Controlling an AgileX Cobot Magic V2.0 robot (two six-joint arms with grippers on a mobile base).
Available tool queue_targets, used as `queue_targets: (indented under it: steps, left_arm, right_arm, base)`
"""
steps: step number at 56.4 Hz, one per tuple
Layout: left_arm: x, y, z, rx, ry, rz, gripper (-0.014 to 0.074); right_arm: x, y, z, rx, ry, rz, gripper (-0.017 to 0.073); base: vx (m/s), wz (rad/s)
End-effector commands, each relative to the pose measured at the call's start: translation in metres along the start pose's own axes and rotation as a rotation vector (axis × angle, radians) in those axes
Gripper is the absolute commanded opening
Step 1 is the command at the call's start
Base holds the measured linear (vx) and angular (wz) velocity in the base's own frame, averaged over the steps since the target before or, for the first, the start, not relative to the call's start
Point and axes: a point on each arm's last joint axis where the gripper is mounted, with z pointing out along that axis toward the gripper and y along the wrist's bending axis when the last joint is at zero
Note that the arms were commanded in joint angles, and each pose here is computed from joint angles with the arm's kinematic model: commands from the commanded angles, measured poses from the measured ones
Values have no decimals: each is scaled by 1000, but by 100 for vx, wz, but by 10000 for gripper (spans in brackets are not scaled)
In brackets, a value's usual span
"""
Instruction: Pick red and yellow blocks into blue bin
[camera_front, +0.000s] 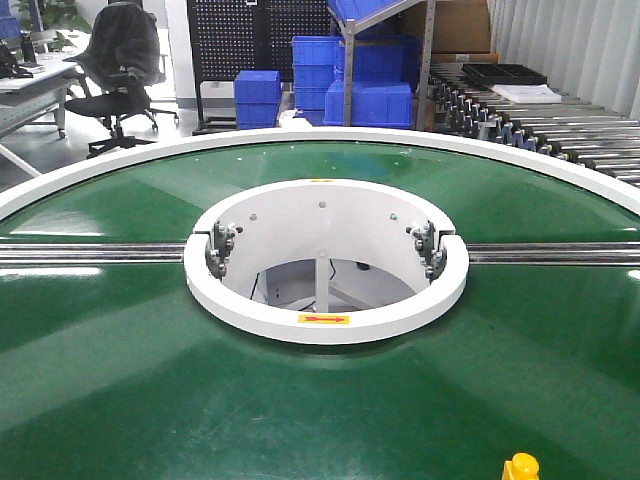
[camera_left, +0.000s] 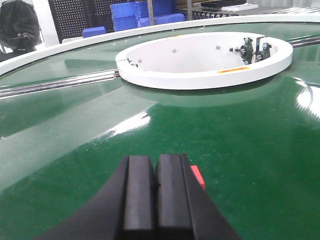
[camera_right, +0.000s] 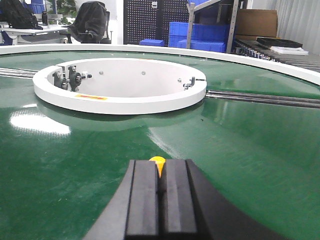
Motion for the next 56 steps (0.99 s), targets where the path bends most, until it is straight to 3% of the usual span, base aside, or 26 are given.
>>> queue_targets:
  steps: [1,8,14,21,24,29,35,39,47,56]
  left_arm:
    - [-19,2,-2,-17,-150,-15,-6]
    - [-34,5,-6,-40,-308,-22,-6]
    - [-50,7,-13,-62,-497,-53,-6]
    - [-71,13,-24,-74,-665,-161,-6]
    - [-86,15,-28,-73,-679,-182,-6]
    - [-122,17,-36,-70,-671,-142,-6]
    - [-182,21,-41,-106,-668,9,-6]
    - [-221,24,-31,-112,-639,56,-6]
    - [-269,27,9,-57,-475,30,-6]
    - [-269,25,57,1,-261,-71,-6]
  right_arm:
    - [-7,-1,-1,18,-98,-11,-10]
    - [-18,-3,-3,32,-217,7,-10]
    - [-35,-6,-8,60,-406,46,-10]
    - [-68,-11,-20,78,-544,116,-10]
    - [-90,-12,-28,77,-585,105,-10]
    - [-137,-14,-44,82,-631,45,-10]
    - [-188,-17,-47,85,-621,-15,-10]
    - [-221,-18,-37,80,-578,-45,-10]
    - [-257,-21,3,64,-481,-52,-10]
    - [-258,-22,47,54,-379,-50,-10]
  base:
    - [0,0]
    - [0,0]
    - [0,0]
    - [0,0]
    - [0,0]
    - [0,0]
    - [0,0]
    - [0,0]
    - [0,0]
    - [0,0]
